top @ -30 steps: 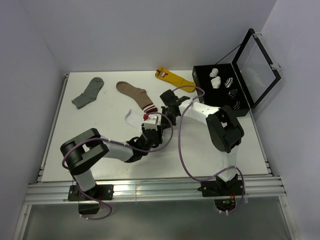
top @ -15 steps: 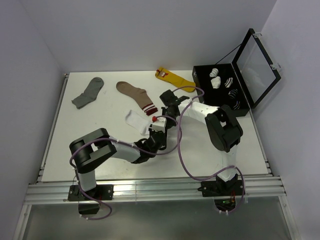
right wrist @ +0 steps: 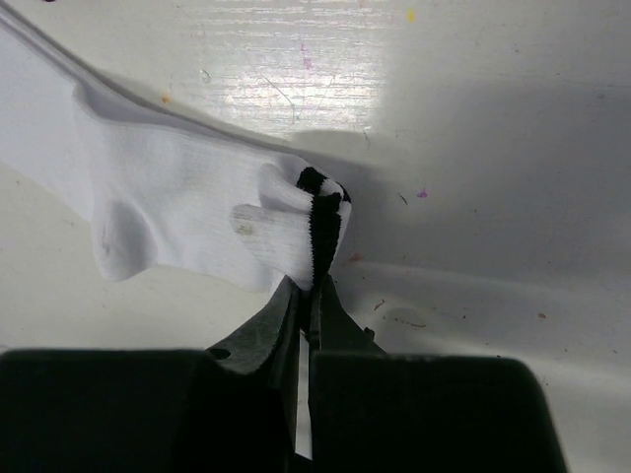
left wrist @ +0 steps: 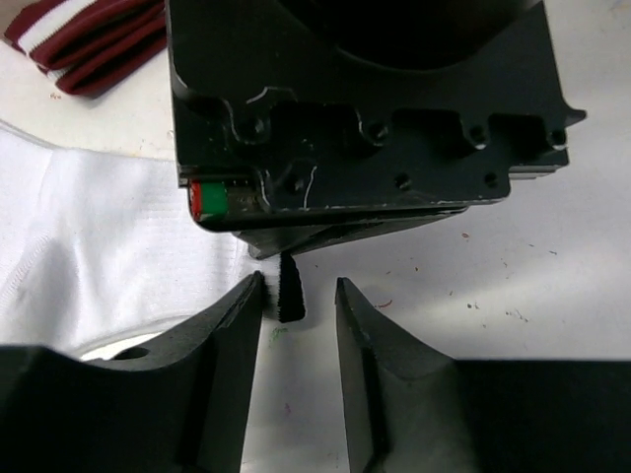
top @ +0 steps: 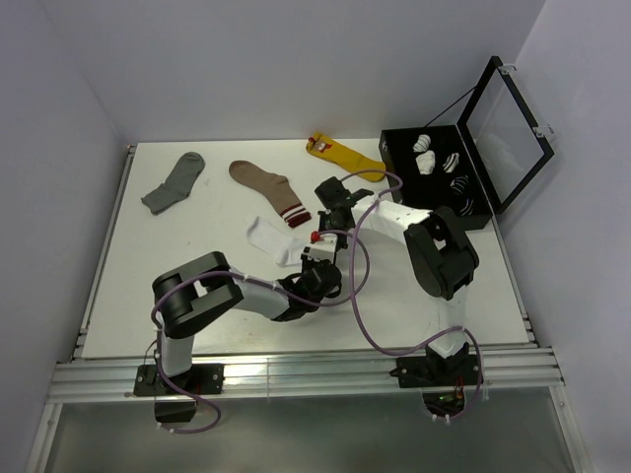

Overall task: Roll the socks
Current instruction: Roll the sock at the center of the board.

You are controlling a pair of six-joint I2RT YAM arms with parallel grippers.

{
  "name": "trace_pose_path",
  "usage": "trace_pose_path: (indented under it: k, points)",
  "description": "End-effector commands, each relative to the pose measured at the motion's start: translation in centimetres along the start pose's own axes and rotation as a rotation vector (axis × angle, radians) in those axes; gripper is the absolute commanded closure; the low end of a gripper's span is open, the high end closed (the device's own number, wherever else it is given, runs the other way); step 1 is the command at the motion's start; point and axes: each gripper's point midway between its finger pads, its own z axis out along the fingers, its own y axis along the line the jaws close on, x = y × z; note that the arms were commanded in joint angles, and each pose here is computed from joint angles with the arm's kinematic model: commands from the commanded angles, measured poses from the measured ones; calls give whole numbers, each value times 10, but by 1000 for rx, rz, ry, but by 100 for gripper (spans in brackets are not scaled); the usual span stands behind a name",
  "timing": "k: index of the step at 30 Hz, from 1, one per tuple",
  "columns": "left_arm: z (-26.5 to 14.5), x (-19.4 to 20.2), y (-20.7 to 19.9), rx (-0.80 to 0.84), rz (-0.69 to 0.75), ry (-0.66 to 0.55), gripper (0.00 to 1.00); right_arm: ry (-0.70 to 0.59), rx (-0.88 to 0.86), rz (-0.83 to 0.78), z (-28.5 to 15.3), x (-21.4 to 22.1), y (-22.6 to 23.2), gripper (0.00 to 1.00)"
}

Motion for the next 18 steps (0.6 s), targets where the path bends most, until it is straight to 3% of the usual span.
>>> trace_pose_path:
  k: [1,5,6,7,11,18]
  points:
    - [4,11,5,-57,14,28,61,-8,-31,-6,-5,-6,14,100]
    - [6,21,10,-81,10,58,81,-1,-51,-8,-6,-4,17,100]
    - [7,23,10,-82,7,66,93,2,-60,-5,-7,-3,18,100]
    - [6,26,11,-85,-6,80,98,-4,-81,-9,-7,-4,22,100]
    - [6,23,18,-71,-76,92,100,3,-152,-4,-6,1,28,100]
    - [1,23,25,79,-283,193,100,-59,-312,12,-22,-6,43,87]
